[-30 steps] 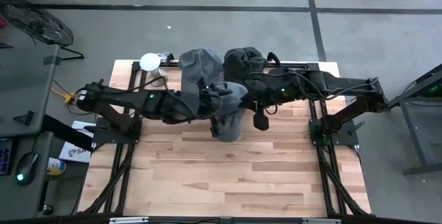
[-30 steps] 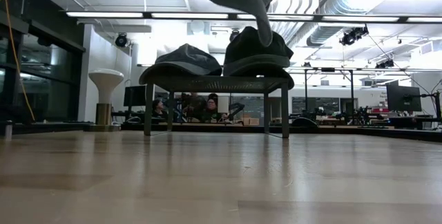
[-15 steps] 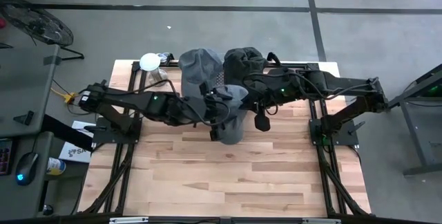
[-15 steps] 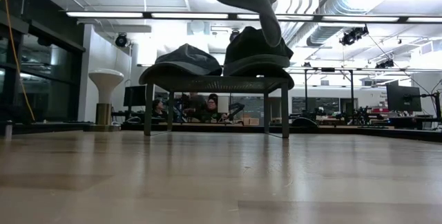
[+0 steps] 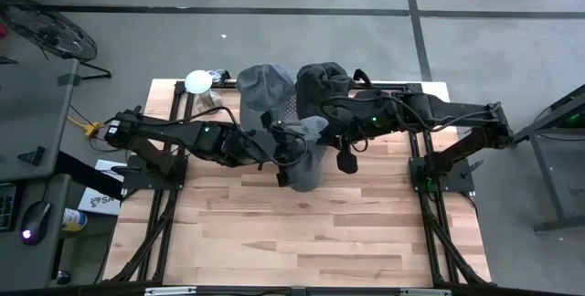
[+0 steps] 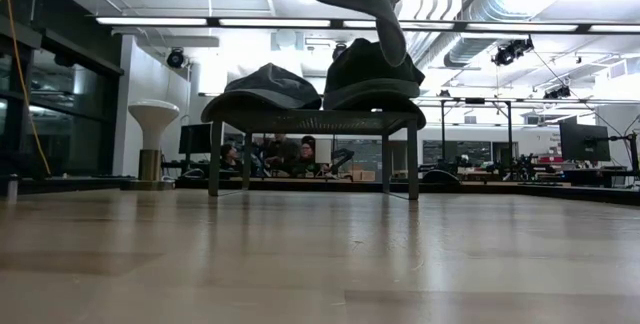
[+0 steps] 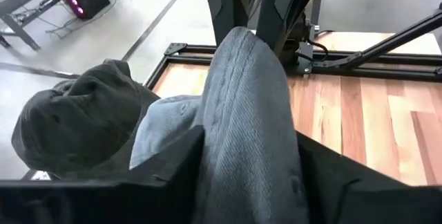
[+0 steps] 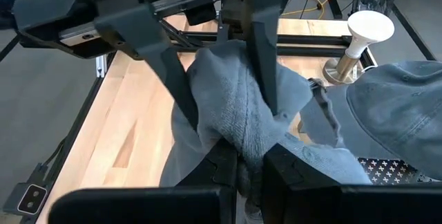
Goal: Pick & Place hat
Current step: Stack the gray cap on top of the other gray cap on the shelf
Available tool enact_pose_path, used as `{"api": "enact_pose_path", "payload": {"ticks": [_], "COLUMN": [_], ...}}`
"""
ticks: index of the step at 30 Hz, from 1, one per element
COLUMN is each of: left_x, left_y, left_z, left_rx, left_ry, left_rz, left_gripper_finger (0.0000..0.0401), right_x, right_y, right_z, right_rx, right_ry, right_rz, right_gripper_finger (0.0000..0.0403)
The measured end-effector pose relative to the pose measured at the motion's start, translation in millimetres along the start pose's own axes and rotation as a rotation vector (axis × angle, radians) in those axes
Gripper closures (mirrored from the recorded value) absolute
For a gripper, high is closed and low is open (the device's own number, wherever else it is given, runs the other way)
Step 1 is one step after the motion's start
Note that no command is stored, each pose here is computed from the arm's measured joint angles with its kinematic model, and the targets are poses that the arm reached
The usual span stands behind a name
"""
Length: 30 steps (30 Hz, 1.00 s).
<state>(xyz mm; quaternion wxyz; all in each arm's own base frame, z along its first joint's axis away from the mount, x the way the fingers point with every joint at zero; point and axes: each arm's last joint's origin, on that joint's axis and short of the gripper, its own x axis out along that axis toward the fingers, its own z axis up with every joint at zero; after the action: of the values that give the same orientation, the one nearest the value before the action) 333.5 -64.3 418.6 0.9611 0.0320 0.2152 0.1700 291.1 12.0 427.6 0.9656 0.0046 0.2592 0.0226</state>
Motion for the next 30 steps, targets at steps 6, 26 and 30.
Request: {"api": "enact_pose_path", "payload": {"ticks": [6, 26, 30], "left_x": [0, -10, -21], "left_y": [0, 4, 10], "left_z": [0, 4, 8], "left_rx": [-0.039, -0.104, -0.118], "left_ry": [0.000, -0.016, -0.041], "left_rz": [-0.003, -0.066, -0.062], "left_gripper_finger": [0.0318, 0.0399, 0.0400], "right_x": [0, -35, -57], "right_y": [0, -1, -5], "right_z": [0, 5, 7], "right_rx": [0.000, -0.011, -0.009], "right_ry": [-0.002, -0.088, -0.141], "right_rz": [0.016, -0.019, -0.062], "right_gripper_finger": [0.0383, 0.0286, 0.0268]}}
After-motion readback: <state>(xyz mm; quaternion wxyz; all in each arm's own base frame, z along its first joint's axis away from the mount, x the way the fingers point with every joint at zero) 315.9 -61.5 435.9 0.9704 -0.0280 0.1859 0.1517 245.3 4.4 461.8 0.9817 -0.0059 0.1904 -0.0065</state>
